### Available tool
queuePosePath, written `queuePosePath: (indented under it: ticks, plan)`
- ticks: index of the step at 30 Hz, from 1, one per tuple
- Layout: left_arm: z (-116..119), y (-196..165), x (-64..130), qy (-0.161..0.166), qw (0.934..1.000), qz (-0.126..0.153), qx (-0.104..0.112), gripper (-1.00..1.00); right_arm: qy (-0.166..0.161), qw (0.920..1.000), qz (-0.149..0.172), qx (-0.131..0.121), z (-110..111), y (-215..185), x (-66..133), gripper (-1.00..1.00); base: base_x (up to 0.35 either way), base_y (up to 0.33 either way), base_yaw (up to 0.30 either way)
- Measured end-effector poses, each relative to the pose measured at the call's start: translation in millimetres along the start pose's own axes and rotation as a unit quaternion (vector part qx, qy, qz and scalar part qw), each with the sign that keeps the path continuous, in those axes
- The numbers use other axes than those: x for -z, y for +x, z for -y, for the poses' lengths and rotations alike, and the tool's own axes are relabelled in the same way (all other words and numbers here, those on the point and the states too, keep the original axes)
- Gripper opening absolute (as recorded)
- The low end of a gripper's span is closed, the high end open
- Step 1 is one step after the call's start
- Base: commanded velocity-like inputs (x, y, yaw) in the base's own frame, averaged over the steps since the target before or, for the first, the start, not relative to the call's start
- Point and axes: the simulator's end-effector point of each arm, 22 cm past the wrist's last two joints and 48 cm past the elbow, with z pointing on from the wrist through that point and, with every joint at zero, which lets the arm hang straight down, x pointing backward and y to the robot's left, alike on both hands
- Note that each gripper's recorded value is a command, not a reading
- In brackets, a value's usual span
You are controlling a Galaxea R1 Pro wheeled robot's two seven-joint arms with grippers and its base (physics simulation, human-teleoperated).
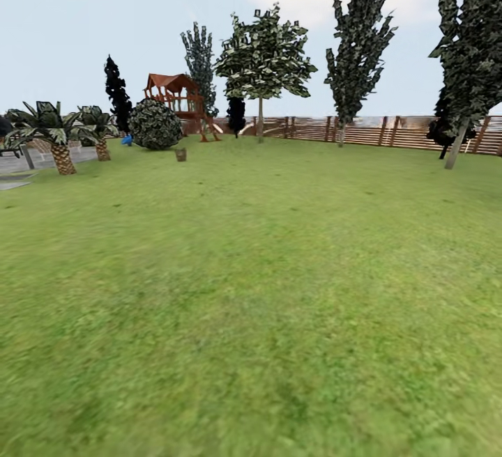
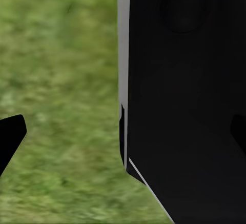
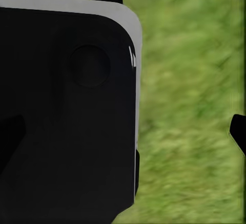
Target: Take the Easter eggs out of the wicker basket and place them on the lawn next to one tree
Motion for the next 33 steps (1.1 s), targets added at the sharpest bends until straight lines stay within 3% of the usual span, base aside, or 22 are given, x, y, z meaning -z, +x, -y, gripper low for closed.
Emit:
queuePosePath:
  ticks: [33]
  plan:
    - [0.0,0.0,0.0,0.000,1.0000,0.000,0.000,1.00,0.000,1.0000,0.000,0.000,0.0,0.0,0.0,1.00,0.338,0.000,0.008]
